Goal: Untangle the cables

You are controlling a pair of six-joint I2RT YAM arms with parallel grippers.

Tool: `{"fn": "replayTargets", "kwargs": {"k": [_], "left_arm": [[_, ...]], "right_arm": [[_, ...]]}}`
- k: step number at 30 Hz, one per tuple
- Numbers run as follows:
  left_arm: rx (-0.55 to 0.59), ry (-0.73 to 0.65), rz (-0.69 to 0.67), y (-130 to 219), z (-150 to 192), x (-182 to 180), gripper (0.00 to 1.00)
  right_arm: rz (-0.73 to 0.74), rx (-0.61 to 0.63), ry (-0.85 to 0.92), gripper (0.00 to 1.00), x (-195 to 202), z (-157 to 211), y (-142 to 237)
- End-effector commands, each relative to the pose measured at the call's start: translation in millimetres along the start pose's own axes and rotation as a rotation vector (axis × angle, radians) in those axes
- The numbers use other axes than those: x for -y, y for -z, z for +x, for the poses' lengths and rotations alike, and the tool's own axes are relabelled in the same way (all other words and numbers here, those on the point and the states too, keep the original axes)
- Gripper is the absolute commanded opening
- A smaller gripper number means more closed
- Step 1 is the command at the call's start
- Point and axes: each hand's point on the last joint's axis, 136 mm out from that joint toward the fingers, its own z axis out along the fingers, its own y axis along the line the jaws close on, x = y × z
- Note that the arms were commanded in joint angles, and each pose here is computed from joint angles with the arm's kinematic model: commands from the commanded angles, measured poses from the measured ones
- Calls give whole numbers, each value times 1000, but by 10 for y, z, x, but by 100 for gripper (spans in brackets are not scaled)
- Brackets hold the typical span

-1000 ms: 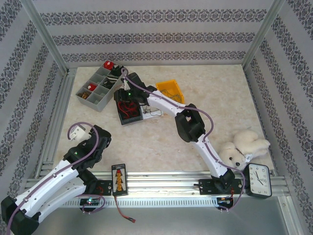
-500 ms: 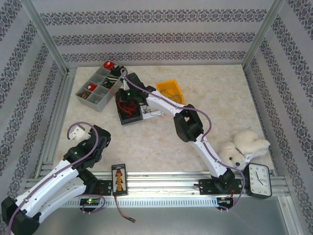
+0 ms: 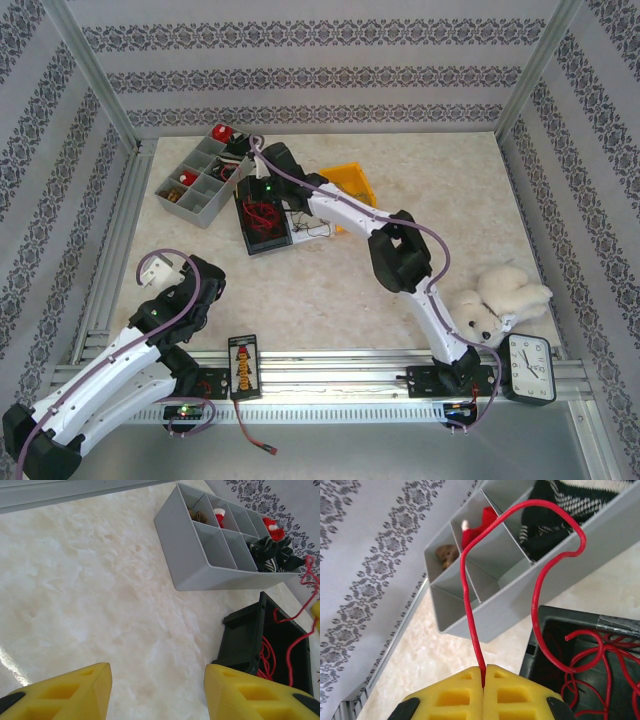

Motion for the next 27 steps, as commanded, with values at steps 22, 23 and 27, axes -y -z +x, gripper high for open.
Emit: {"fn": "replayTargets", "kwargs": {"k": [22, 23, 27], "left_arm": [[34, -19, -5, 16, -112, 34, 52], [35, -19, -2, 14, -112, 42, 52], [35, -23, 2, 5, -110, 70, 52]], "right_arm": [[-64, 81, -16, 0, 114, 62, 391], [-62, 78, -20, 0, 123, 67, 392], [-62, 45, -37, 0, 140, 194, 416]]}}
